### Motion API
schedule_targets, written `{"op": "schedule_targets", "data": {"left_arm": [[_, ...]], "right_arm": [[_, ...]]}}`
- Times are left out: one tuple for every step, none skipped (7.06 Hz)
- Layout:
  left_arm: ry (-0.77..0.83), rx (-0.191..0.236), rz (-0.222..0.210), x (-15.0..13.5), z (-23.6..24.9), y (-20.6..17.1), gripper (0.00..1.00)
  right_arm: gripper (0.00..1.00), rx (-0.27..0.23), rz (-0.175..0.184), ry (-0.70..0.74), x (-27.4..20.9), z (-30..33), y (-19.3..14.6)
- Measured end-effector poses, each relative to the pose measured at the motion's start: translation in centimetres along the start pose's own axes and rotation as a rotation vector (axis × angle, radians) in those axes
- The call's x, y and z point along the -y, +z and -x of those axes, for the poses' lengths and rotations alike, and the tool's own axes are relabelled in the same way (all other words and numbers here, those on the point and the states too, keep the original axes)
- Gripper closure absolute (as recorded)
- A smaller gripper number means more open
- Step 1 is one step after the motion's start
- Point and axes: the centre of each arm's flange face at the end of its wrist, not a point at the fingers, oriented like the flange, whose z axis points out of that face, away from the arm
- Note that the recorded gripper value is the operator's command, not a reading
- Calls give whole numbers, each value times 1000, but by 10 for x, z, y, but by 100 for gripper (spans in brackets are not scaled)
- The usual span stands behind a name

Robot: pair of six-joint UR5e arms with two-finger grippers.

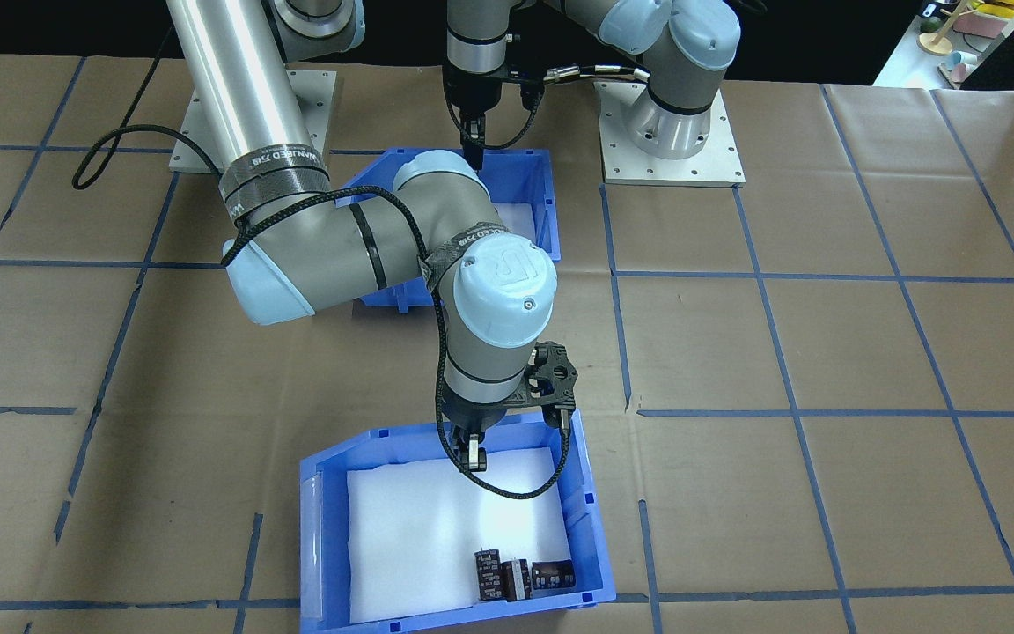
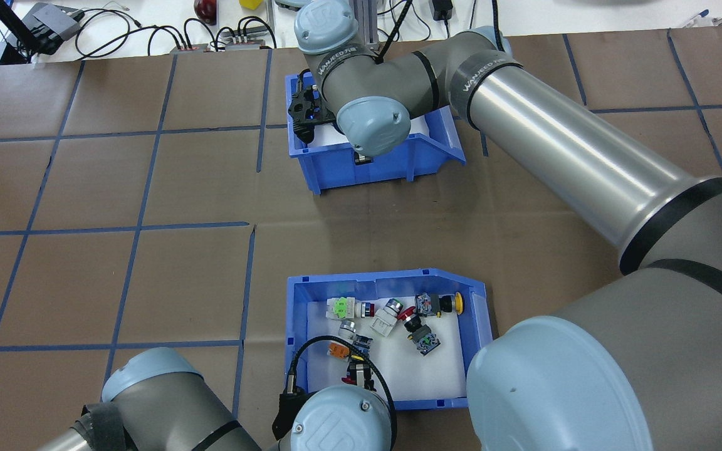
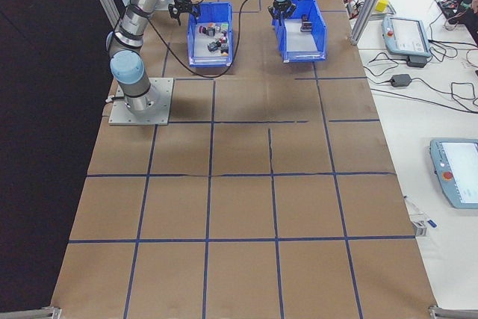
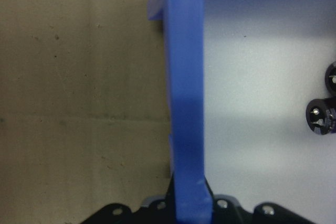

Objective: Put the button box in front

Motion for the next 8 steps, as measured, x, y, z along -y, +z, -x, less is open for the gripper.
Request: {"op": "schedule_targets", "data": {"left_arm": [[-2,4,-2,0,0,2,29],[-2,6,-3,-1,0,4,51],[-2,-3,5,-2,-2,4,77],[-2,-24,27,-5,-5,3,96],[2,-37,41,-7,-8,4,100],[12,-44,44,-9,-9,5,100],[23,-58,42,-9,-12,3,100],[38,-90,35,-8,-17,-4,100]], "right_arm": [[92,-16,-3,9,-7,-4,-11],[92,-32,-4,24,-20,-7,-25],[92,-42,-2,45,-39,-11,-37],[92,-45,3,66,-62,-16,-46],[92,-35,11,74,-84,-19,-53],[92,-16,19,71,-107,-21,-57],[92,8,28,65,-126,-19,-58],[92,26,33,59,-138,-14,-56]]}}
